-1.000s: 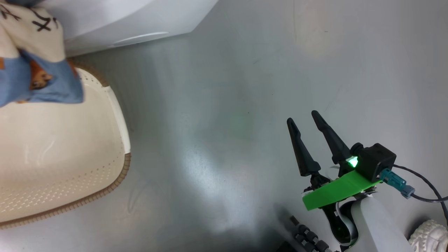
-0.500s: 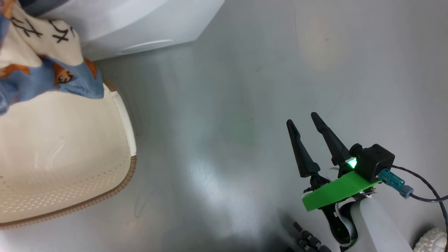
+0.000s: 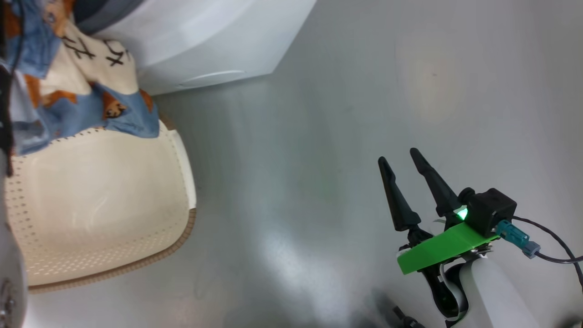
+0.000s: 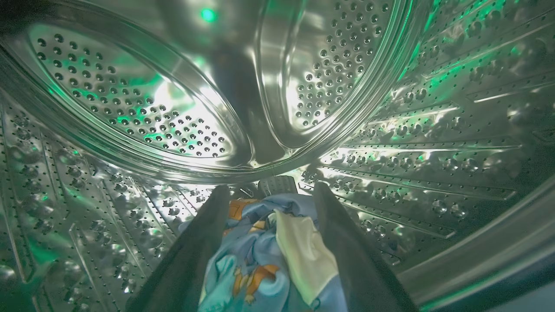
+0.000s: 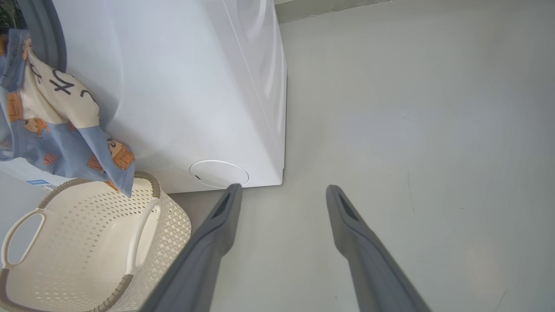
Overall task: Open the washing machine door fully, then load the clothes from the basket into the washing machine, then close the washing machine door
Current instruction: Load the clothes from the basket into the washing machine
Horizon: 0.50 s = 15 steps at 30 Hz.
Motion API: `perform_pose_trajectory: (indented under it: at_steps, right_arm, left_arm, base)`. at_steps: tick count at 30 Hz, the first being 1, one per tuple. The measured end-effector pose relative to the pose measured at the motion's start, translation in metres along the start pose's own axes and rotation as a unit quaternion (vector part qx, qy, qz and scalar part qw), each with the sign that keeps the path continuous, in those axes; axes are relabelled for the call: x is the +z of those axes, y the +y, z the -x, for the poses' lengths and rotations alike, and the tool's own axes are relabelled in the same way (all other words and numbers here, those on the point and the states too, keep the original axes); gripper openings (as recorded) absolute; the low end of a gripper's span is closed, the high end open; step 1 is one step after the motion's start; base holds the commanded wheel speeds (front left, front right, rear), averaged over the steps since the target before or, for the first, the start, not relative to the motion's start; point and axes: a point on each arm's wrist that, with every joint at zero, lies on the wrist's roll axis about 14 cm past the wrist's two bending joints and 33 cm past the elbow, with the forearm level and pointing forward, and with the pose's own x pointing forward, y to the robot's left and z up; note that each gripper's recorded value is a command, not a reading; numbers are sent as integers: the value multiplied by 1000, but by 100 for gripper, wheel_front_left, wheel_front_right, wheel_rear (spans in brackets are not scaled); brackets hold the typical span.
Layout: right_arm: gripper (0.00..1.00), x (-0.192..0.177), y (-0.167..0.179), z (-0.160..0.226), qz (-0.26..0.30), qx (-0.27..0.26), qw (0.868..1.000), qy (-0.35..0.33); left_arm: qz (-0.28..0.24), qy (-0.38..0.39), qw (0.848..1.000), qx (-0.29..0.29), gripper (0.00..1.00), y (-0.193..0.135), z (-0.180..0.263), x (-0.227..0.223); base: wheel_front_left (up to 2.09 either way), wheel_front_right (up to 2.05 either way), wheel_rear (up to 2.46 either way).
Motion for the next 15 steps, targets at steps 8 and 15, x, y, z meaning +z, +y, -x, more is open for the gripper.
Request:
perform_pose_trajectory:
  at_steps: [8,15]
  right_arm:
    - [100,8,13,-5,-3,17,1000,-13]
    - [100,20,23,-7,-2,31,999,-30]
  left_arm:
    - [11,-5,1000,-1,100,1,21,9]
    - [12,-21,1000,1,100,5,44,20]
  base:
    - [0,0,0]
    - [0,0,0]
